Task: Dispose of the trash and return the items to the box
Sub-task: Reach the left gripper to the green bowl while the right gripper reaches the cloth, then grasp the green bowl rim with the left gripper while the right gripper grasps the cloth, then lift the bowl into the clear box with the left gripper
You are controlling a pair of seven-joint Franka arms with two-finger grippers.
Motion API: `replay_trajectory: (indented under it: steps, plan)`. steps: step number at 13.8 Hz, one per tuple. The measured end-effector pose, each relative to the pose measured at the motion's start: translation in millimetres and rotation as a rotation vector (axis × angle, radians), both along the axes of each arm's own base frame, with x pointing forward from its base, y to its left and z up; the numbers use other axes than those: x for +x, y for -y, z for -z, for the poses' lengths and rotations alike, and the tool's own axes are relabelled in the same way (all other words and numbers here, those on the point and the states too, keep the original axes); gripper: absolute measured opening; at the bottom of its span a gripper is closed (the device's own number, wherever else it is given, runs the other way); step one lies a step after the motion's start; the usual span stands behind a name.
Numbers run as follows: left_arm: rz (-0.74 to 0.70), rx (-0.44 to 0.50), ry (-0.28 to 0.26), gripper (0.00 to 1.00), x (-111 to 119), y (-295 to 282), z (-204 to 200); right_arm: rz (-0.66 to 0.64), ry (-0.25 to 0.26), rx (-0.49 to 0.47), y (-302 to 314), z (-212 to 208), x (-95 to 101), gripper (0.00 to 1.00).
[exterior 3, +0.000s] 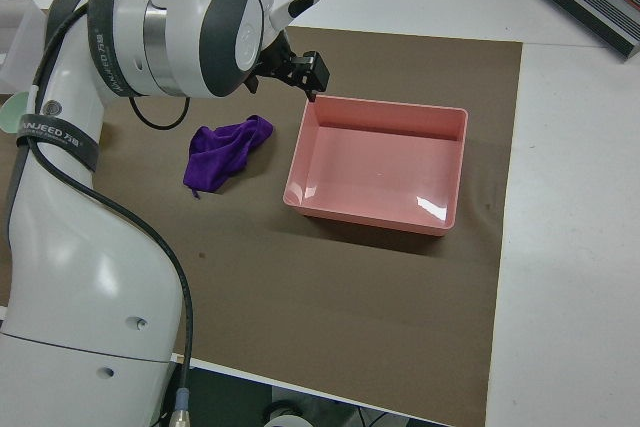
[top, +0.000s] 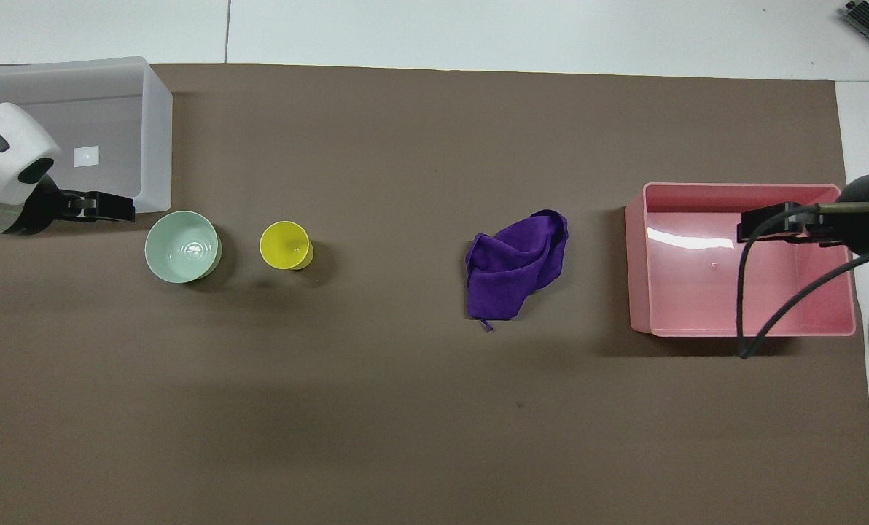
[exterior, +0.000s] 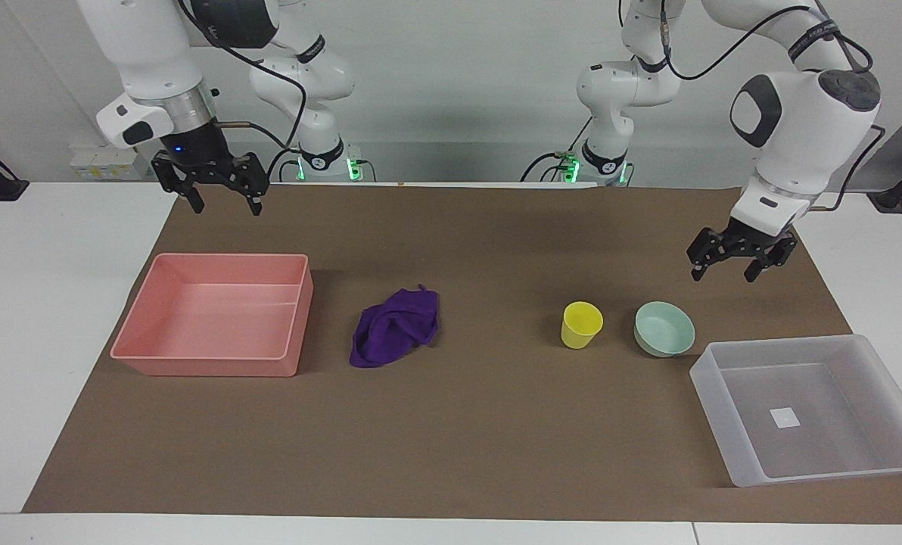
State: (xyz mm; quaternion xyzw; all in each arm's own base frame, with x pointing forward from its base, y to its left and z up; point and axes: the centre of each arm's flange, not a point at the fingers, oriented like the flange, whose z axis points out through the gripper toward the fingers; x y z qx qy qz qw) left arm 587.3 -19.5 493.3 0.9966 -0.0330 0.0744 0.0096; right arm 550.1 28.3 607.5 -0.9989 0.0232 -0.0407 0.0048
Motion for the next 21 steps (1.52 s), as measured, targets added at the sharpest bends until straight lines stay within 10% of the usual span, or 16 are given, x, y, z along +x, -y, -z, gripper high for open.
replay_trajectory:
  steps: [12,21]
  plan:
    - [-0.090,-0.013,0.054,1.00,18.3,-18.4,159.2,-0.033,0.080,0.027,-172.9,208.5,50.4,1.00]
    - [-0.086,-0.012,0.019,0.02,9.2,-16.3,136.7,-0.147,0.062,0.060,-187.2,276.4,35.5,1.00]
